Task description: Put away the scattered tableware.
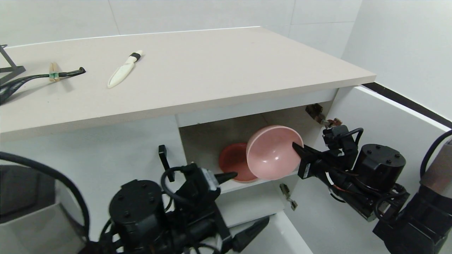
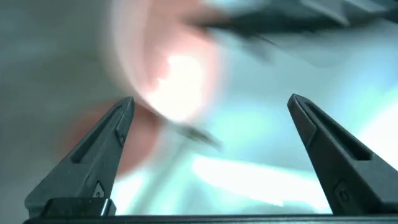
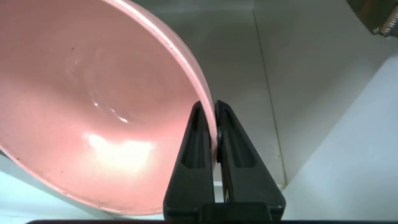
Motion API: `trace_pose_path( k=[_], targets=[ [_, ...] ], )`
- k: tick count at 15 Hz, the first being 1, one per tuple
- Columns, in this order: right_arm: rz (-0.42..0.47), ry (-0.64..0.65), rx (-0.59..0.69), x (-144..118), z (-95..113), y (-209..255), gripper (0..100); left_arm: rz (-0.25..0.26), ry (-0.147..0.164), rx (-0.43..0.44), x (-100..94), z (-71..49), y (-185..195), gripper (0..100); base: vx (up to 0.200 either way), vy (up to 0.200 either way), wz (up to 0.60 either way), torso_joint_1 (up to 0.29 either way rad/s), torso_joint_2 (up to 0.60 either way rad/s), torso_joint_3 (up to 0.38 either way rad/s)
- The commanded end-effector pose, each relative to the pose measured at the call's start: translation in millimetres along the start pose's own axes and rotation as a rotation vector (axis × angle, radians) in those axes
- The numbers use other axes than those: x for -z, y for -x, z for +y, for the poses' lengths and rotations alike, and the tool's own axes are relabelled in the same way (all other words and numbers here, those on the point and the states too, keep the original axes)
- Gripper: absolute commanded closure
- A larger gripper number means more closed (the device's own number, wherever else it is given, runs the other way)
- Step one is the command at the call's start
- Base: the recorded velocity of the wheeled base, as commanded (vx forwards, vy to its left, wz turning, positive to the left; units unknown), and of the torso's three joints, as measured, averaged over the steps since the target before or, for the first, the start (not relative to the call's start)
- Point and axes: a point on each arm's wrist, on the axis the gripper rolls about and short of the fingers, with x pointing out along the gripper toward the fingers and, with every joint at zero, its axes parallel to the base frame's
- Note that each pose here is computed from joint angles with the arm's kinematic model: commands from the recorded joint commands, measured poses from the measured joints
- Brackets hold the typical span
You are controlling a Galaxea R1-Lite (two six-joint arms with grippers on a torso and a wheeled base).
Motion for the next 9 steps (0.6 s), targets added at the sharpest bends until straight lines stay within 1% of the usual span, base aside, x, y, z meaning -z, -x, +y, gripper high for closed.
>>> trace_pose_path(
  k=[1,2,3,4,5,6,7,8,9],
  targets=[
    [0.008,0.001,-0.001,2.2,0.6,-0.3,100,-0.027,-0.058,0.148,-11.3,6.1,75.8,0,0.000,0.000,0.00,0.000,0.00,0.000],
    [0.011,0.001,-0.001,2.9,0.5,-0.2,100,-0.041,-0.124,0.218,-10.0,8.0,93.0,0,0.000,0.000,0.00,0.000,0.00,0.000],
    [0.014,0.002,-0.001,3.8,0.5,-0.5,100,-0.067,-0.195,0.239,-11.9,12.1,102.4,0,0.000,0.000,0.00,0.000,0.00,0.000],
    [0.015,0.002,-0.001,4.2,0.5,-0.7,100,-0.083,-0.238,0.210,-15.0,16.4,107.7,0,0.000,0.000,0.00,0.000,0.00,0.000],
    [0.015,0.002,-0.001,4.2,0.5,-0.7,100,-0.113,-0.269,0.157,-23.3,20.1,117.3,0,0.000,0.000,0.00,0.000,0.00,0.000],
    [0.017,0.002,-0.001,4.7,0.5,-0.8,100,-0.136,-0.293,0.131,-29.3,20.6,123.5,0,0.000,0.000,0.00,0.000,0.00,0.000],
    [0.017,0.002,0.000,4.7,0.0,-0.9,100,-0.167,-0.323,0.113,-36.6,18.8,129.7,0,0.000,0.000,0.00,0.000,0.00,0.000],
    [0.021,0.002,0.001,5.8,0.0,-0.9,100,-0.178,-0.333,0.109,-39.6,17.1,132.9,0,0.000,0.000,0.00,0.000,0.00,0.000],
    [0.024,0.003,0.001,6.7,0.0,-1.2,100,-0.165,-0.330,0.086,-44.0,11.7,146.1,0,0.000,0.000,0.00,0.000,0.00,0.000]
  ],
)
